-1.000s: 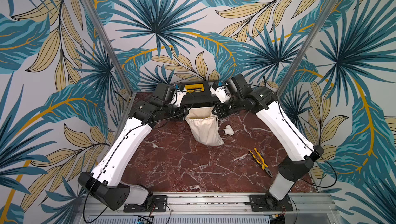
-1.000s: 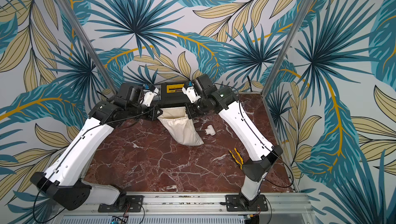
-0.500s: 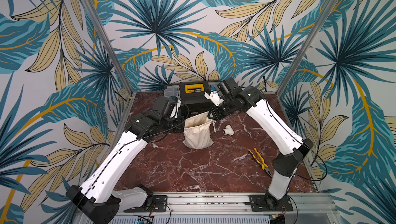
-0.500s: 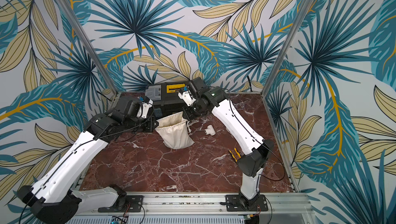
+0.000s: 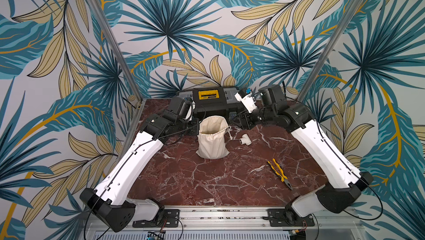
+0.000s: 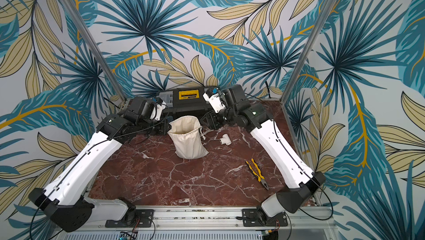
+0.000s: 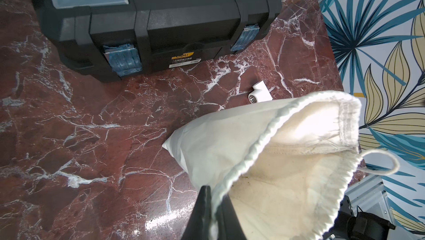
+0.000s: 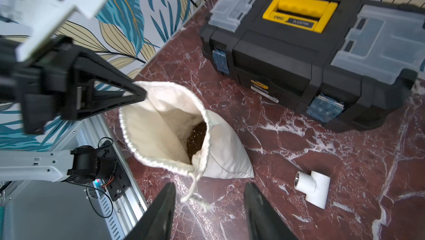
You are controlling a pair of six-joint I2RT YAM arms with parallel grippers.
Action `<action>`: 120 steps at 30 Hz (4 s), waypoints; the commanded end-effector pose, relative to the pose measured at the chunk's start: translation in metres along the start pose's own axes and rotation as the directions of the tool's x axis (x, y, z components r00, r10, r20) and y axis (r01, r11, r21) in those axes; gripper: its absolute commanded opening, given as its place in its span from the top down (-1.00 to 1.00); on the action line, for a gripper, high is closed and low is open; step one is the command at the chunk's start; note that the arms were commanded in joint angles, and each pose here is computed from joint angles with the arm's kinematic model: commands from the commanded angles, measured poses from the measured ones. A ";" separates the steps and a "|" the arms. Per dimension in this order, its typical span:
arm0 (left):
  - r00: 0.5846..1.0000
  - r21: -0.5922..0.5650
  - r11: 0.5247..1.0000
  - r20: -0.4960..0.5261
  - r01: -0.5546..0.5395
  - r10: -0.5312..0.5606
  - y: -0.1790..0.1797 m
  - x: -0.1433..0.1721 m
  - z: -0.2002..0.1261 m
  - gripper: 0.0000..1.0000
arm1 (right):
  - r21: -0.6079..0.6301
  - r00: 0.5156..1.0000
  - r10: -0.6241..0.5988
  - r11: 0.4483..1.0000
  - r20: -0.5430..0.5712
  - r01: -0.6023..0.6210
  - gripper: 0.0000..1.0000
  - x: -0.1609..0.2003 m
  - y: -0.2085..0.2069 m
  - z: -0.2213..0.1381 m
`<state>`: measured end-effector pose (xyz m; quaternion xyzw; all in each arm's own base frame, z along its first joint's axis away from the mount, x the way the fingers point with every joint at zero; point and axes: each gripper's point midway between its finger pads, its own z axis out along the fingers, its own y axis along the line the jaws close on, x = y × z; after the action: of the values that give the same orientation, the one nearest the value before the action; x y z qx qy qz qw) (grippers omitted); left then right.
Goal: Close the soil bag
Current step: Adjust the soil bag at the center of the board, then frap the soil bag at the center of the board.
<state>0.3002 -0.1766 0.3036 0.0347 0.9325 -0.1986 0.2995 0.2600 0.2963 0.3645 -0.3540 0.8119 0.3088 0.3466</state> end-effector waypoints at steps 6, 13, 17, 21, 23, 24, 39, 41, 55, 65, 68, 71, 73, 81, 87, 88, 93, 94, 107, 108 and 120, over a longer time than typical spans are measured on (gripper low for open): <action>0.999 0.015 1.000 0.032 -0.025 0.024 -0.004 -0.011 -0.008 0.76 | -0.202 0.996 -0.090 0.976 -0.012 0.086 -0.07 0.046 0.025 0.015; 0.999 0.011 0.999 0.031 -0.032 0.032 -0.003 -0.010 -0.008 0.76 | -0.183 0.993 -0.114 0.977 -0.004 0.112 -0.06 0.055 0.015 0.033; 0.999 0.014 0.999 0.033 -0.035 0.034 -0.003 -0.010 -0.008 0.75 | -0.172 0.993 -0.118 0.978 -0.003 0.115 -0.03 0.054 0.009 0.042; 0.999 0.014 0.999 0.030 -0.039 0.038 -0.003 -0.010 -0.009 0.75 | -0.175 0.992 -0.121 0.978 -0.022 0.116 0.01 0.059 0.006 0.051; 0.999 0.010 0.999 0.027 -0.041 0.041 -0.002 -0.009 -0.009 0.75 | -0.177 0.992 -0.123 0.977 -0.028 0.116 0.03 0.061 0.005 0.055; 0.999 0.010 0.999 0.024 -0.042 0.041 -0.002 -0.008 -0.009 0.75 | -0.178 0.992 -0.122 0.977 -0.032 0.115 0.04 0.062 0.004 0.057; 0.999 -0.013 0.999 0.017 -0.036 0.036 0.006 -0.007 -0.008 0.73 | -0.103 0.995 -0.079 0.992 -0.062 0.072 1.00 0.079 -0.011 0.063; 0.999 -0.016 0.999 0.016 -0.037 0.037 0.007 -0.007 -0.008 0.69 | -0.069 0.996 -0.079 0.995 -0.049 0.075 1.00 0.075 -0.015 0.060; 0.996 0.008 0.997 0.059 -0.073 0.072 0.010 -0.003 -0.008 0.64 | 0.119 0.976 -0.104 0.990 0.193 0.082 1.00 0.038 -0.027 0.024; 0.980 -0.005 0.987 0.119 -0.161 0.160 0.022 0.009 -0.013 0.59 | 0.171 0.951 -0.200 0.972 0.234 0.162 1.00 0.066 -0.018 0.017; 0.975 0.008 0.987 0.155 -0.163 0.159 0.020 0.009 -0.021 0.56 | 0.215 0.949 -0.232 0.959 0.213 0.187 1.00 0.068 -0.022 0.012; 0.967 0.016 0.986 0.199 -0.166 0.159 0.020 0.009 -0.026 0.53 | 0.240 0.936 -0.268 0.947 0.229 0.212 1.00 0.067 -0.017 0.004; 0.967 0.040 0.984 0.195 -0.174 0.163 0.016 0.011 -0.025 0.53 | 0.264 0.930 -0.272 0.942 0.246 0.206 1.00 0.063 -0.018 -0.003; 0.959 0.033 0.978 0.207 -0.204 0.193 0.018 0.014 -0.025 0.49 | 0.278 0.909 -0.271 0.943 0.318 0.184 1.00 0.052 -0.013 -0.022; 0.957 -0.010 0.983 0.227 -0.184 0.182 0.027 0.013 -0.029 0.43 | 0.327 0.899 -0.300 0.925 0.319 0.193 1.00 0.048 -0.018 -0.027; 0.957 -0.019 0.984 0.227 -0.179 0.179 0.029 0.013 -0.030 0.43 | 0.350 0.893 -0.312 0.917 0.324 0.194 1.00 0.047 -0.021 -0.031; 0.953 -0.038 0.987 0.256 -0.158 0.162 0.033 0.012 -0.034 0.39 | 0.405 0.867 -0.365 0.889 0.340 0.216 1.00 0.037 -0.025 -0.035; 0.952 -0.048 0.987 0.259 -0.153 0.160 0.035 0.012 -0.035 0.38 | 0.425 0.858 -0.380 0.879 0.346 0.218 1.00 0.033 -0.027 -0.037; 0.941 -0.097 0.982 0.285 -0.159 0.181 0.038 0.001 -0.057 0.37 | 0.624 0.725 -0.531 0.760 0.438 0.179 1.00 -0.036 -0.034 -0.083; 0.940 -0.098 0.982 0.288 -0.160 0.182 0.039 0.001 -0.059 0.37 | 0.616 0.724 -0.534 0.764 0.436 0.193 1.00 -0.037 -0.032 -0.080; 0.794 0.217 0.842 0.508 -0.493 0.334 -0.052 0.000 -0.056 0.28 | 0.497 0.733 -0.546 0.805 0.407 0.323 1.00 -0.029 -0.014 -0.045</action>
<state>0.2639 -0.1659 0.3362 0.1634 0.8236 -0.2397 0.4873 0.2783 0.2606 0.3826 -0.3592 0.6507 0.1054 0.6607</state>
